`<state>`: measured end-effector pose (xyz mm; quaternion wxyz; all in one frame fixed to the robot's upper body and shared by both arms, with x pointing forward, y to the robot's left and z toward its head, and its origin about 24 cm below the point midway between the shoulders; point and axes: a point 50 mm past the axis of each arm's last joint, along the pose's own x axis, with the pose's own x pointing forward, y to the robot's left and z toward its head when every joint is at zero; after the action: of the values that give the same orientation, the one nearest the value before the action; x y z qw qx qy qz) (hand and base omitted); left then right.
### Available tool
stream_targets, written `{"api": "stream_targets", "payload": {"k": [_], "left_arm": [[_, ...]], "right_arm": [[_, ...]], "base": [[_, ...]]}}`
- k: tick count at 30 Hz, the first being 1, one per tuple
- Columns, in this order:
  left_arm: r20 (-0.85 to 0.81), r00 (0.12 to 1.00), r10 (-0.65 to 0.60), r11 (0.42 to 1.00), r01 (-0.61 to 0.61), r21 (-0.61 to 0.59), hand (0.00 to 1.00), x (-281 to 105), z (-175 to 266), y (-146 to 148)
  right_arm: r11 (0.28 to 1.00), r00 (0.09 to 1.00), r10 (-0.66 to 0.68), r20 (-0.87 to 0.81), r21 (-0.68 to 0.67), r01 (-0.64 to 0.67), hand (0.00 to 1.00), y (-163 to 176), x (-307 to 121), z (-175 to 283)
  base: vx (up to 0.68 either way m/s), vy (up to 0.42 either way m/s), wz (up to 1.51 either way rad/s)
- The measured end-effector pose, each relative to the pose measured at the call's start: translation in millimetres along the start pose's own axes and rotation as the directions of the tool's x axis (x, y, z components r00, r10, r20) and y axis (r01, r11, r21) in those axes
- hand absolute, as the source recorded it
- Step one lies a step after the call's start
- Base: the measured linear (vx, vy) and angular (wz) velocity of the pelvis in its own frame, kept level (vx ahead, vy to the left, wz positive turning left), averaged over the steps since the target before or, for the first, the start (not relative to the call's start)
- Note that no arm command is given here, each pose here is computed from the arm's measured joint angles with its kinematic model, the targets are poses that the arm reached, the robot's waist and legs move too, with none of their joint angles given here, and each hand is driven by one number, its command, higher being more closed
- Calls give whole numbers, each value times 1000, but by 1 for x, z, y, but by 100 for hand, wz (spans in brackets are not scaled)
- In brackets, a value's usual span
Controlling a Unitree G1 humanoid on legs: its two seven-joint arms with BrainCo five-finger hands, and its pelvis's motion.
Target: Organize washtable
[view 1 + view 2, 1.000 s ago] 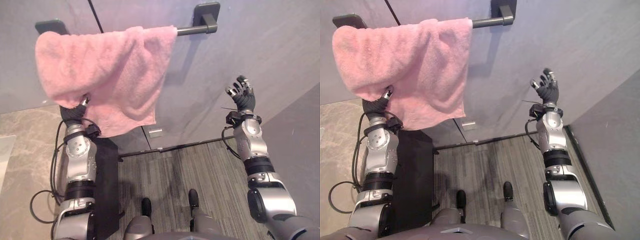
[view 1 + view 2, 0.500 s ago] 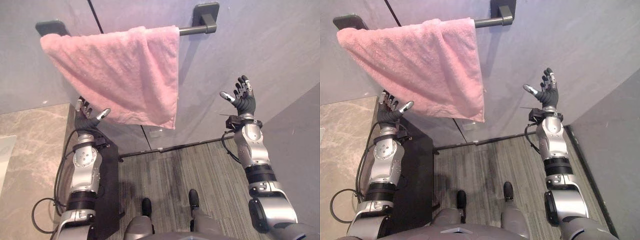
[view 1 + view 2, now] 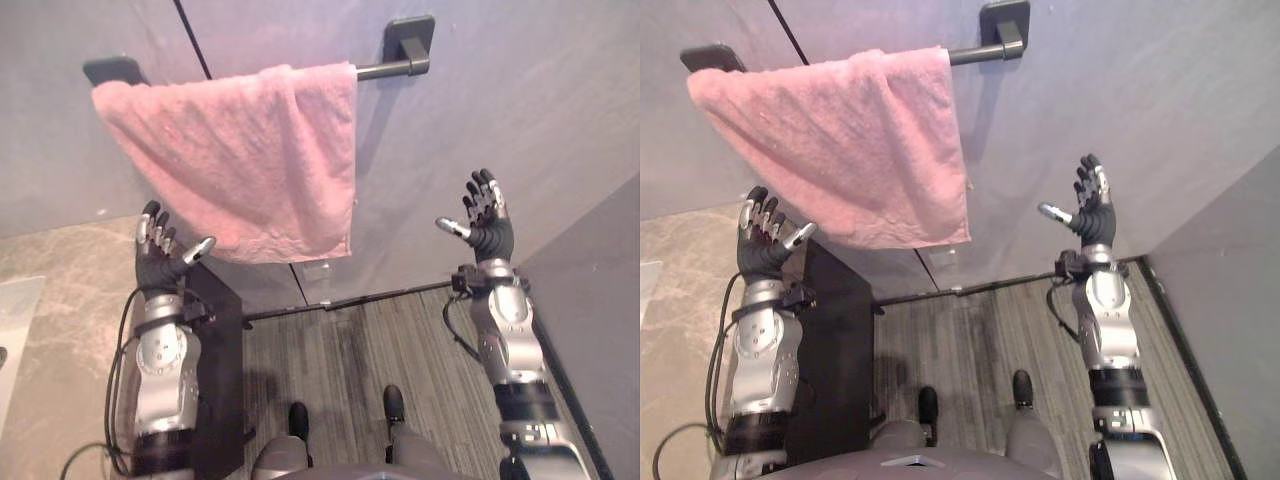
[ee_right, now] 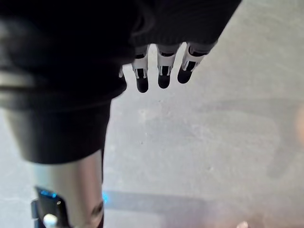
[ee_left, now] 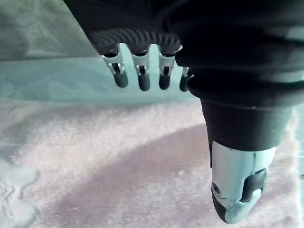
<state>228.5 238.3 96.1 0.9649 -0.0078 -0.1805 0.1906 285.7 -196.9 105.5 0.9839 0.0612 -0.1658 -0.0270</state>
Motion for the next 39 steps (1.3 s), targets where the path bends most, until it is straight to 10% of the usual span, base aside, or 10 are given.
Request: {"api": "stream_targets", "payload": {"k": [17,27,39], "left_arm": [[94,951,-296,922,310,-231,0,-45,38,-8],[7,878,-479,824,452,-341,0,-4,-2,-46],[117,832,-543,741,540,-400,0,60,21,-103]], "right_arm": [[839,858,506,-89,282,-465,0,80,-69,-24],[719,717,685,-132,279,-636,0,126,-31,-38],[738,741,666,-88,223,-637,0,154,26,-16]], "base": [[-12,-1,3],[2,0,1],[-3,-1,-3]]}}
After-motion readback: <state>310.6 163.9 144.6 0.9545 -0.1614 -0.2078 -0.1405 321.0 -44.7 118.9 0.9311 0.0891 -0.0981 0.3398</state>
